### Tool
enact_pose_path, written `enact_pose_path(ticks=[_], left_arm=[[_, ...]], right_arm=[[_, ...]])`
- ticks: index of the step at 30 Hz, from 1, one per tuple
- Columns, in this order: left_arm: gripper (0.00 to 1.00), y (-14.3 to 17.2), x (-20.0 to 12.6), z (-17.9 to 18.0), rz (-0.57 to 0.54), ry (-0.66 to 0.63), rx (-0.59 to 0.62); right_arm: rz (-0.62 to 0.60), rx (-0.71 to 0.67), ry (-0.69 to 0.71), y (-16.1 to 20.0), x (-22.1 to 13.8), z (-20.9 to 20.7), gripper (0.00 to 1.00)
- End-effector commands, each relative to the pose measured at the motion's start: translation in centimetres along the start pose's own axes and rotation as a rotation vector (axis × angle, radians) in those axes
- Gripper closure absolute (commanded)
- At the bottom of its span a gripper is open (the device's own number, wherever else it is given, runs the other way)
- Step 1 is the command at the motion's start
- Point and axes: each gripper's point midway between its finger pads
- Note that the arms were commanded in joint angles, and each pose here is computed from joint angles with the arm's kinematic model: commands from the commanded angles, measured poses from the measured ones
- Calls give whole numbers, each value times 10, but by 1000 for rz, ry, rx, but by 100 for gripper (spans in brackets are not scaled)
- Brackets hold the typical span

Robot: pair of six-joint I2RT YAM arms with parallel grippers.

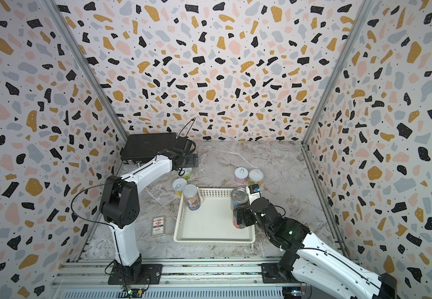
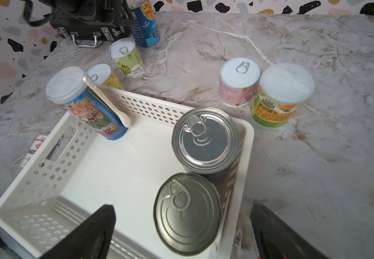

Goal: Put the canned food in the basket
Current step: Pick up the canned food from the center of the board.

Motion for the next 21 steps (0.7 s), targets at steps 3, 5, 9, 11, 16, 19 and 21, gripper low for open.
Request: enact_pose_path(ticks=[3,5,9,11,16,19,21], left_arm=[[0,-29,7,10,-85,-82,12],[0,-33,14,12,-89,-95,13],[0,-40,33,12,-69,-87,10],[0,-42,41,10,-65,-79,16],[0,-44,58,11,-57,-89,4],[0,-43,68,15,-53,-96,-8],[0,-46,73,16,-53,-89,-17]], right_arm=[[-23,40,-72,-15,-17,12,0],[-20,47,-96,-15,-18,16,0],[-10,59,-137,-15,-21,23,0],[-5,65,-151,-14,-22,25,0],[1,76,-180,-13,-24,30,0],[1,83,-194,-13,-25,32,0],[2,85,-203,-12,-26,33,0]])
Point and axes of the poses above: each gripper's point midway between its finger pads, its own x axis out along the fingers, its own z axis along the line the jaws close on, y = z × x, and after that the axes turned 1 degree about x, right-handed
